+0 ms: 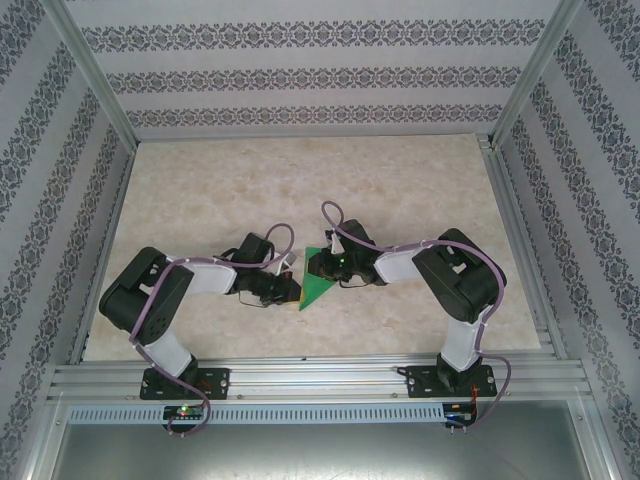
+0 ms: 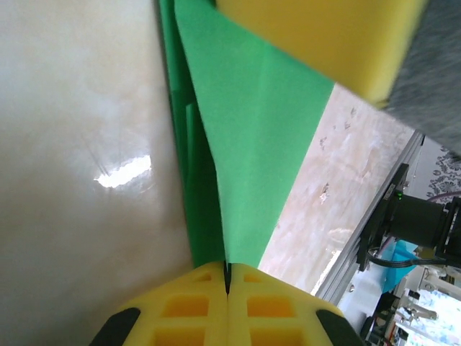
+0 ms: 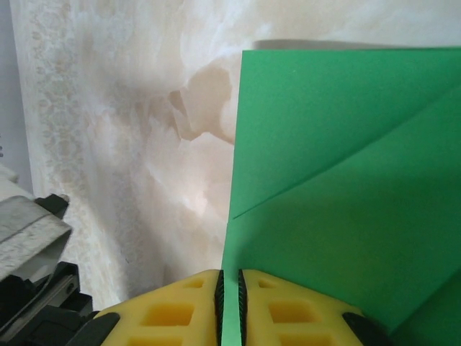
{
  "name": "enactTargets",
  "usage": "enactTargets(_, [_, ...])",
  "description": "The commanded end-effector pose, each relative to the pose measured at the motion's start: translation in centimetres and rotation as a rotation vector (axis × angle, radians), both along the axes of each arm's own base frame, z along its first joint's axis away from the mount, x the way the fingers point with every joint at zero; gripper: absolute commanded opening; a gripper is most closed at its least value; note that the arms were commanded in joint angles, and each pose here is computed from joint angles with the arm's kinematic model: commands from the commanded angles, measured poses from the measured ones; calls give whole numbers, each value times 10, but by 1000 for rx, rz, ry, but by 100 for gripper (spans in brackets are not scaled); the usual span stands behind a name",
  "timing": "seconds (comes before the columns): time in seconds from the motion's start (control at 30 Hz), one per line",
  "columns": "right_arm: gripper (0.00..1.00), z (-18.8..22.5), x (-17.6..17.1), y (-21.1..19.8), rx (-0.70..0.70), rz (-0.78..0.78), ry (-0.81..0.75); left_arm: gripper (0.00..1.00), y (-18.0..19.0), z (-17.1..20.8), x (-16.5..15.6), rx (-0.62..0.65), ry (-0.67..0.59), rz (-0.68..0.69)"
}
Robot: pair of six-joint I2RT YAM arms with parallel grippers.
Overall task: Fold a paper plane with a square sheet of paper (pick it up from the middle)
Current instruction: Fourth fold the wing at the center of the table.
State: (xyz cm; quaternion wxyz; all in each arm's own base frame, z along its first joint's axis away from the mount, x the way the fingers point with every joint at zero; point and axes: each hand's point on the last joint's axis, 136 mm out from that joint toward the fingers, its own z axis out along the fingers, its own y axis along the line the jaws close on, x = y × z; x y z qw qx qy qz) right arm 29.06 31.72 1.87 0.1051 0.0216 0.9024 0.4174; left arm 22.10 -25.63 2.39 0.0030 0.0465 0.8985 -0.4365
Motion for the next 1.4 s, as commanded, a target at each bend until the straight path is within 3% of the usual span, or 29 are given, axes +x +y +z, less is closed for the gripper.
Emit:
enactTargets(0.0, [16,-73,-28,-46,-228,-55,146,3,-3,-5,-34,-30,78,-112])
enactTargets(0.2, [16,-78,-29,-52,-242,-64,153,3,-11,-5,-40,-18,86,-161])
enactTargets(0.43, [16,-78,-28,-53,-248,-66,155,4,2,-19,-45,74,128,-116])
enactTargets(0.63, [16,-79,-30,-55,-252,-65,156,12,10,-24,-54,137,171,-96])
enactTargets(0.73, [16,-78,-30,-55,-249,-62,154,19,13,-11,-53,128,133,-61])
enactTargets(0.93, [16,-78,-31,-55,-246,-59,158,25,29,26,-33,190,-34,57])
enactTargets(1.17, [16,-77,-30,-54,-241,-59,158,25,0,78,13,16,-173,157])
enactTargets(1.37, [16,-77,-31,-53,-235,-56,163,25,-24,67,33,-57,-121,176])
